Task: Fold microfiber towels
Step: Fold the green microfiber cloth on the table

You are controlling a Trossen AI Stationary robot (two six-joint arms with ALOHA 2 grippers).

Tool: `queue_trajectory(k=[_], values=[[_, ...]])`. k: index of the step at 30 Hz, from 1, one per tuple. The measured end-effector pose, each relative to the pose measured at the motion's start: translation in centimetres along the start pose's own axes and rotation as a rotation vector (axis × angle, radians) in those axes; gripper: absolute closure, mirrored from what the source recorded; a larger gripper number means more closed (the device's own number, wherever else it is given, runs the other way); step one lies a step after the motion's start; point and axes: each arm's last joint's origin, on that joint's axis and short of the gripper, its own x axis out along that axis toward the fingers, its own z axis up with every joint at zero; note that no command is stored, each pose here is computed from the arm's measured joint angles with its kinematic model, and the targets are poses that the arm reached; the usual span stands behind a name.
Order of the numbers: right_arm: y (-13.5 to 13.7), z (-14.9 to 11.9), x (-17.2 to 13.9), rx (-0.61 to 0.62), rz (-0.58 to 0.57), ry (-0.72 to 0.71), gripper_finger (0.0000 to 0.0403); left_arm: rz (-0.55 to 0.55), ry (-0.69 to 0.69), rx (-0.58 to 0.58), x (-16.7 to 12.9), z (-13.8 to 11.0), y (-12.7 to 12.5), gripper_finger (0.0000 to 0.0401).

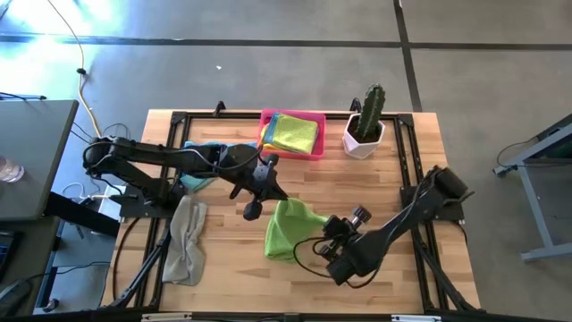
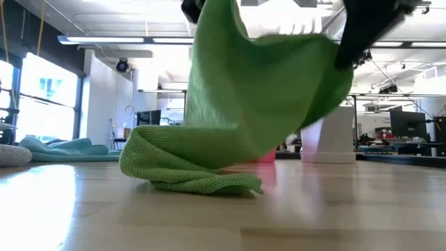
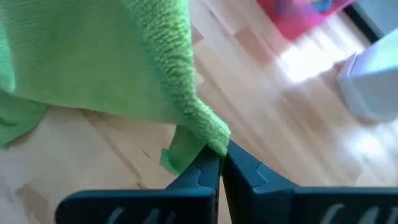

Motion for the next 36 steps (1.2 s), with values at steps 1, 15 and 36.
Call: queue_trajectory(k=[1,15,36], values=[[-0.6,0.3,-0.6,-0.014,0.014,-0.004,0.0402,0.005,0.011,0.006,-0.3,0.4,0.0,0.0401],[-9.5,4.3,-4.2,-0.150,0.007,-0.011,0.0403,0.179,-0.002,0.018,-4.1,5.1,1.2,0.0401],[-13.9,9.2,-4.0,-0.631,0.127,0.107,0.0403,0.277,0.137,0.033,-4.9,4.4,1.7,0.0400]])
